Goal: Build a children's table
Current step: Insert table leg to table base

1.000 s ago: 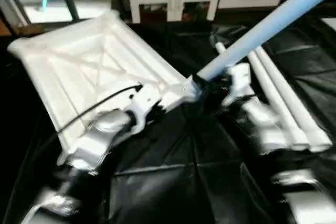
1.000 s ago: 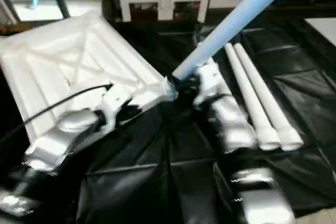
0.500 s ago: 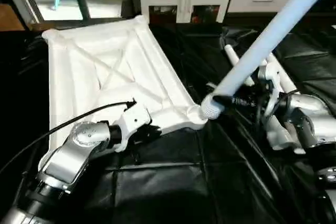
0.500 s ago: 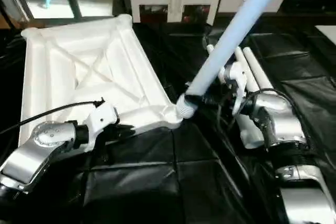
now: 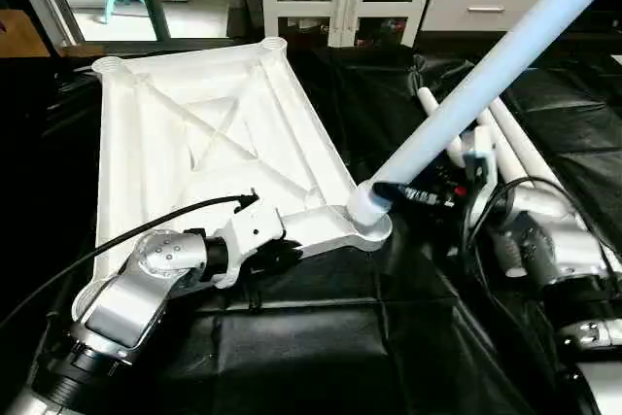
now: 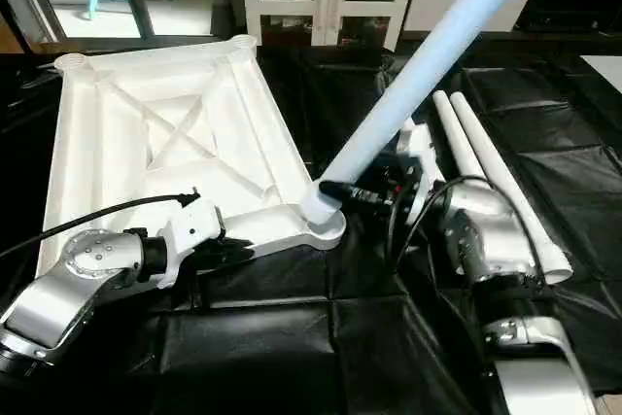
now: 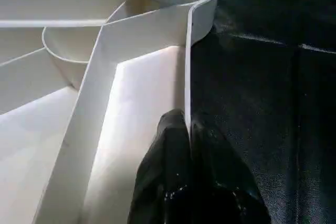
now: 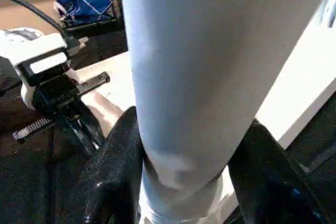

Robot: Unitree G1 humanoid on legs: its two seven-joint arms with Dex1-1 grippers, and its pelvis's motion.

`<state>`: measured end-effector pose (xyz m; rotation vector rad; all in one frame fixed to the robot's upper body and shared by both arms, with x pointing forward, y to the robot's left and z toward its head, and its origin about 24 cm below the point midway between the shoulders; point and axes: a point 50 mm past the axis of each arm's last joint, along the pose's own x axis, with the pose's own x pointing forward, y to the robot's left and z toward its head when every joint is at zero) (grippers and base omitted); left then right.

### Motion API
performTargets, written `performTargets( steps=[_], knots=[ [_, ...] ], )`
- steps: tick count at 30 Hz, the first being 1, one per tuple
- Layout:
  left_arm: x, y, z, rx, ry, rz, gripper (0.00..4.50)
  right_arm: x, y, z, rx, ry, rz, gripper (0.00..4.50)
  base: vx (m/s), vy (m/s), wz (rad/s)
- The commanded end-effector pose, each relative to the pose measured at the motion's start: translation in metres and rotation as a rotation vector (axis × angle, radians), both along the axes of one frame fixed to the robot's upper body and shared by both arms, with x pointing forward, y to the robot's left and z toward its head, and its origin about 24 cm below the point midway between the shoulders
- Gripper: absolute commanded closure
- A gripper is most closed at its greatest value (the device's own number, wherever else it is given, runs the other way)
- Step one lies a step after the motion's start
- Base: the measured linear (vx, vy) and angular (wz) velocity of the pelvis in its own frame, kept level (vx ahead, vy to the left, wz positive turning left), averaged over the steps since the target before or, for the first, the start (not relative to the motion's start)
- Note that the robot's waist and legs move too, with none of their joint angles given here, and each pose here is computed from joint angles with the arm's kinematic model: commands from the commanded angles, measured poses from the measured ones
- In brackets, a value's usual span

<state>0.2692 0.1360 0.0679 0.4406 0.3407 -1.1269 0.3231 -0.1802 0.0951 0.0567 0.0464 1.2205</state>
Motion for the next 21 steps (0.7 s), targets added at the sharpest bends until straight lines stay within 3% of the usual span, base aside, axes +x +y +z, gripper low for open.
performTargets(
  steps=[1, 14, 21],
  knots=[
    [-0.007, -0.006, -0.006, -0.013, 0.034, -0.030, 4.50, -0.003, -0.003, -0.003, -0.053, -0.018, 0.014, 2.64, 0.000, 0.000, 0.00],
    [-0.009, -0.006, -0.009, -0.002, 0.043, -0.035, 4.50, -0.003, -0.020, -0.007, -0.204, -0.039, 0.008, 2.64, 0.000, 0.000, 0.00],
    [-0.008, -0.005, -0.009, 0.003, 0.045, -0.035, 4.50, -0.010, -0.015, -0.026, -0.241, 0.045, 0.059, 2.64, 0.000, 0.000, 0.00]
  ],
)
